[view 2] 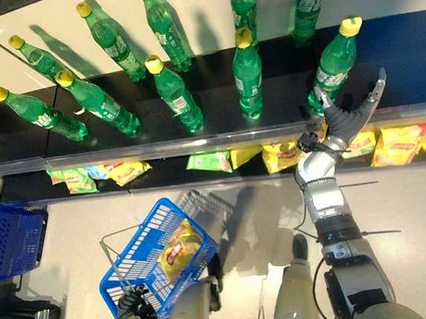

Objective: Pick up the snacks into the basket

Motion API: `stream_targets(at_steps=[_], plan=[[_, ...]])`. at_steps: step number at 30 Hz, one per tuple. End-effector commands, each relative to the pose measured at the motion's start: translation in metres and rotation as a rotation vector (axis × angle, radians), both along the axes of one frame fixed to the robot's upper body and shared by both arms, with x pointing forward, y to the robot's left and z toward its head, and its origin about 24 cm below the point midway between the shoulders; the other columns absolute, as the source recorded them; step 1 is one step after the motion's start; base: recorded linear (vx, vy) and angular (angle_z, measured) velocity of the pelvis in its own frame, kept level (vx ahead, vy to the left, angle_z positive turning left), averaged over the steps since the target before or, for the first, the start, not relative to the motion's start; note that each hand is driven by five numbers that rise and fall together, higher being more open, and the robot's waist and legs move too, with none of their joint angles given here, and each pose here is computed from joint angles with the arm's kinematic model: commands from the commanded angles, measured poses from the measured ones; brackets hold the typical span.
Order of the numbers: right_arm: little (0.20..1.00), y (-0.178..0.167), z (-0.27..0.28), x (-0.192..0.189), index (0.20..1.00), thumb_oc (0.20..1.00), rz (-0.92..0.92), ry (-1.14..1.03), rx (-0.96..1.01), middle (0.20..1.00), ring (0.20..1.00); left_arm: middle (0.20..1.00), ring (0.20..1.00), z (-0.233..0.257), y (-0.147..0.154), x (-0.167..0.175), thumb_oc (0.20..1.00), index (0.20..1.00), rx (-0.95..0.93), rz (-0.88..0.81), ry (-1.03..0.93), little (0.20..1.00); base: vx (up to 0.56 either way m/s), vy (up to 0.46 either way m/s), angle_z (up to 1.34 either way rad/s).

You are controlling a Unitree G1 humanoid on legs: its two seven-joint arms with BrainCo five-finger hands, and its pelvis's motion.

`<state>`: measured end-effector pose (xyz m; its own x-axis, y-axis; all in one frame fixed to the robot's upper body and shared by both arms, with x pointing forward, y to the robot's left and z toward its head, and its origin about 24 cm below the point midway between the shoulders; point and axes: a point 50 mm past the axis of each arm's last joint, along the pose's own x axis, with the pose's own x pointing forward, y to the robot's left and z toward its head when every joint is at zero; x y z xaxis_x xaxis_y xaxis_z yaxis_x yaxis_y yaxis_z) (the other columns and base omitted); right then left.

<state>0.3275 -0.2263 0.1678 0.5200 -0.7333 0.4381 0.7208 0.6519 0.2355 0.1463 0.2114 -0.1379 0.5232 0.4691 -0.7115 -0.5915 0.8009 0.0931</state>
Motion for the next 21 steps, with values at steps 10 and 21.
stream_targets(at_steps=[10, 21], plan=[[1.0, 0.002, 0.06, 0.006, 1.0, 1.0, 0.033, -0.222, 0.003, 1.0, 1.0, 0.2, 0.2, 0.015, 0.033, 0.003, 0.2, 0.2, 0.088, 0.05, -0.088, 0.2, 0.0, 0.0, 0.0], [1.0, -0.001, 0.067, 0.011, 1.0, 1.0, 0.044, -0.244, 0.048, 1.0, 1.0, 0.2, 0.2, 0.015, 0.043, -0.002, 0.2, 0.2, 0.113, 0.08, -0.065, 0.2, 0.0, 0.0, 0.02]])
